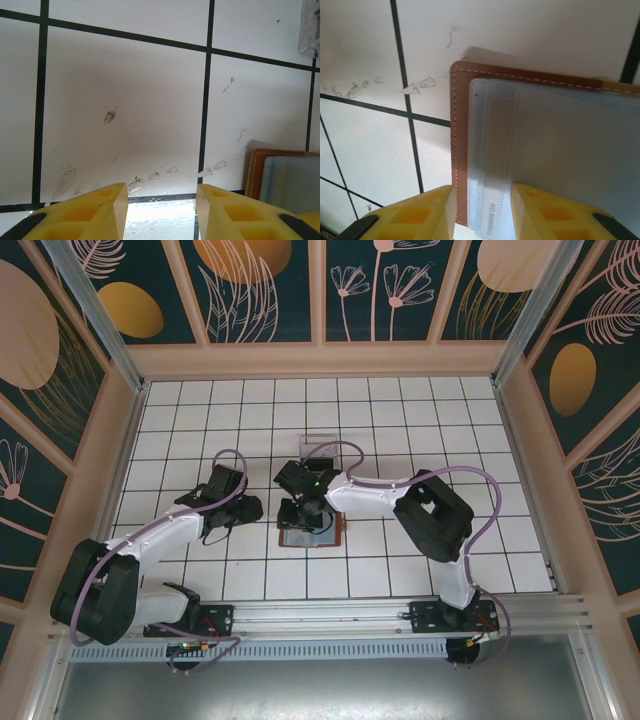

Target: Take the credit cards out of the card holder

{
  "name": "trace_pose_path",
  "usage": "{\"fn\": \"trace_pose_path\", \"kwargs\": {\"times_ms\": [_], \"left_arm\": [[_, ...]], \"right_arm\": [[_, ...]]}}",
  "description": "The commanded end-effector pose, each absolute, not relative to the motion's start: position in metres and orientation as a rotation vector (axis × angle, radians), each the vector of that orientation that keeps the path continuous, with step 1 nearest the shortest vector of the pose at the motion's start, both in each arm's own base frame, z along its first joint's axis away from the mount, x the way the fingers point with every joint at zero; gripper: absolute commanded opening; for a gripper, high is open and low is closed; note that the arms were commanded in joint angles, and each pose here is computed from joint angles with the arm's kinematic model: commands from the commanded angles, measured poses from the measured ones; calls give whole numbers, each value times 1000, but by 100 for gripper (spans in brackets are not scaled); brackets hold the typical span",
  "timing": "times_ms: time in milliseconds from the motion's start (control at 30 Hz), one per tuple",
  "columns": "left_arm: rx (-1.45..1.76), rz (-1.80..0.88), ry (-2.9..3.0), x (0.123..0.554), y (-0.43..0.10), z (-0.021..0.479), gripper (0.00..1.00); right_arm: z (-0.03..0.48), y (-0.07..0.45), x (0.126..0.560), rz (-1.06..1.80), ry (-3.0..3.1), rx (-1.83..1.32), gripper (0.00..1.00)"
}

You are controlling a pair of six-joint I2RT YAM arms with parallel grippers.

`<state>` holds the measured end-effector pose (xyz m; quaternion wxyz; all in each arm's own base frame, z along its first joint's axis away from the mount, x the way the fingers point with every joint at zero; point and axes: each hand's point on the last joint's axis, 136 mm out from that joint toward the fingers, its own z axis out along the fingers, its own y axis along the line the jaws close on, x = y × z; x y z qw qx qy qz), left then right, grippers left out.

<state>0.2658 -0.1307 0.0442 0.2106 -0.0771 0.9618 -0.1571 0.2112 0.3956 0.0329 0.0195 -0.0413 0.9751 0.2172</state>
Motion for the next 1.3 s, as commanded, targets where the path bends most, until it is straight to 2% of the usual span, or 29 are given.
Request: {"fn": "trace_pose_path", "kwargs": {"times_ms": [0,600,1267], "left_arm": [[-193,-450,2671,270,-133,46,41],[-181,-463,2683,270,-136,44,42],[-164,-485,2690,274,-142,45,41]], "right_arm": [[18,373,207,446,3067,-154,36],[30,353,211,172,3046,-152,37],[47,323,217,-80,2988,-150,43]]}}
